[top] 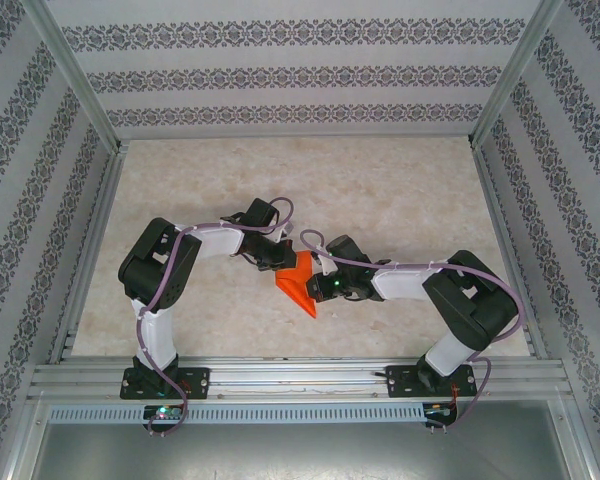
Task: Fold a paper plane with a square sheet of paper (fold left side to right side)
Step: Third fold the triangle at the center of the table.
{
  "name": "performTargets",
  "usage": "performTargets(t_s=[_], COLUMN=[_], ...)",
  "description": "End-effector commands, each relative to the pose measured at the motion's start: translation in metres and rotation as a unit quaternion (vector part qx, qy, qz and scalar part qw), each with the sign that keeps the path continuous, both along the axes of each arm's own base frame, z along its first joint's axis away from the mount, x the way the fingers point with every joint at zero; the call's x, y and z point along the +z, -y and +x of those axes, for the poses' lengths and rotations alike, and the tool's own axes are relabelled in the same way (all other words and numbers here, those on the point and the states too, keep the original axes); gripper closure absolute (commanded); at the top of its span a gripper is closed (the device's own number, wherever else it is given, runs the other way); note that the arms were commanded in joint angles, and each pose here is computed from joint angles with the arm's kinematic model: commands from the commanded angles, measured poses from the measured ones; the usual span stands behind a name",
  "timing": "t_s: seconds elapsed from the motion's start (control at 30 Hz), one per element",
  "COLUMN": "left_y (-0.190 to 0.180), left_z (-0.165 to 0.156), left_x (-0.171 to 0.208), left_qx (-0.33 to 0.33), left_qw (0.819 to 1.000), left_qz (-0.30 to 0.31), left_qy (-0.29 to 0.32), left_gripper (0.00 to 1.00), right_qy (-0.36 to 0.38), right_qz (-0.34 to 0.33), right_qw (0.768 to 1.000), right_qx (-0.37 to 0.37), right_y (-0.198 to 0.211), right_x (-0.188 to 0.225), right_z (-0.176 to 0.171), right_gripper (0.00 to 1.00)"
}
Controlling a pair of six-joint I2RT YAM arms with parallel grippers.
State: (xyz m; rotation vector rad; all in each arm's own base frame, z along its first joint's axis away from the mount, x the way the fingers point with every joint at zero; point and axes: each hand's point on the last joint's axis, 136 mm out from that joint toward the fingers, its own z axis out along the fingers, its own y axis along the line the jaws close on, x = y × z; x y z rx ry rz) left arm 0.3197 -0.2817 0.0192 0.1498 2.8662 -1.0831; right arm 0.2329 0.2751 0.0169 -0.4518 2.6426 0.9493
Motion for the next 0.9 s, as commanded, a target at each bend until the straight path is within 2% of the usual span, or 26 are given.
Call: performTargets(t_s=[0.0,0.47,0.87], left_y=[-0.007,-0.006,-0.01], left_z=[-0.015,-0.013,-0.013], left_x=[-0.023,-0.018,-0.022], left_qx=[-0.011,-0.005,-0.003], left_qw=[0.999,0.999,0.999], left_qz=[0.04,0.038,0.047], left_qy=[-0.026,-0.021,-0.022], left_gripper=[1.0,1.0,1.0], right_qy=[-0.005,-0.029,-0.007], right_qz=[0.003,-0.02,0.03], right_qw=[1.0,0.999,0.999], right_qx=[0.004,-0.002,0.012], right_y=[-0.004,0.003,-0.01], right_x=[-0.002,-0.018,0.014], right_z=[0.002,-0.004,-0.004], right_gripper=[1.0,1.0,1.0])
